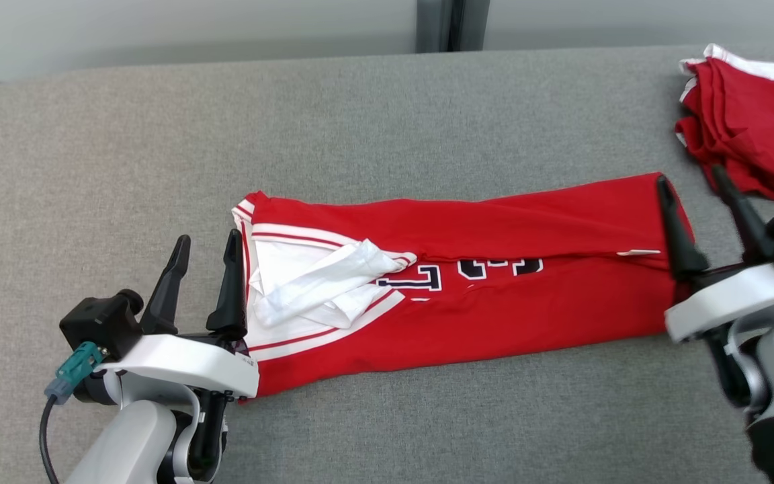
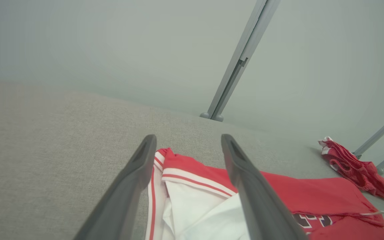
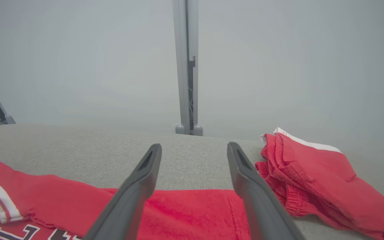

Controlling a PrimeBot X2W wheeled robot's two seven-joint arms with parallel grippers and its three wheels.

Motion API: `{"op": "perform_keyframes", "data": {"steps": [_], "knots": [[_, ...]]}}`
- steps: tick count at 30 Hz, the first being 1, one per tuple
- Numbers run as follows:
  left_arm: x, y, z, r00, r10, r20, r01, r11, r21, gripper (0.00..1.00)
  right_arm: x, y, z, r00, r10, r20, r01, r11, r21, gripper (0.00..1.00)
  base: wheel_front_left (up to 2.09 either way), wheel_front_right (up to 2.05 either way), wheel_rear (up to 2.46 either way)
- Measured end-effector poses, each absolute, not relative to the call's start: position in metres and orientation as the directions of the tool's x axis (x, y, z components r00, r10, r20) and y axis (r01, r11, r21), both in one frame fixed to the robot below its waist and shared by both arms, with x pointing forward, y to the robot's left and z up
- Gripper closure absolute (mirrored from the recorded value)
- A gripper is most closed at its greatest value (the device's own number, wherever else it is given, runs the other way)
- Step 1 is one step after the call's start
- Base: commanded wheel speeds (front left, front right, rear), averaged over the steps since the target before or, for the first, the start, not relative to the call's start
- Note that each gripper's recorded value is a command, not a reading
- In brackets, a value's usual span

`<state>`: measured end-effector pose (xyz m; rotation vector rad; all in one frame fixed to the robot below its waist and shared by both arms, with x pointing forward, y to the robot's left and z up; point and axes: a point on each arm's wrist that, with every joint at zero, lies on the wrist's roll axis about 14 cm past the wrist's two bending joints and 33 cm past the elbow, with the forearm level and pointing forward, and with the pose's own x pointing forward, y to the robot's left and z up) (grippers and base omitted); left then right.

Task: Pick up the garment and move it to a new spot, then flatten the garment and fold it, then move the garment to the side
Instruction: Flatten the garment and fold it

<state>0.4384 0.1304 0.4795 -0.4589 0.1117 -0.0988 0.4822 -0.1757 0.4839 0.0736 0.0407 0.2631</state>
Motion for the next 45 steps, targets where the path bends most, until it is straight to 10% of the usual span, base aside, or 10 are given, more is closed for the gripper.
{"op": "perform_keyframes", "data": {"steps": [24, 45], "knots": [[0.366, 0.138, 0.514, 0.994, -0.067, 0.091, 0.089, 0.963, -0.254, 0.00, 0.374, -0.126, 0.513, 0.963, 0.246, 0.106, -0.260, 0.953, 0.156, 0.00, 0.00, 0.00, 0.00], [0.344, 0.147, 0.513, 0.994, -0.050, 0.100, 0.072, 0.971, -0.228, 0.00, 0.352, -0.133, 0.512, 0.972, 0.207, 0.107, -0.225, 0.956, 0.191, 0.00, 0.00, 0.00, 0.00]]}}
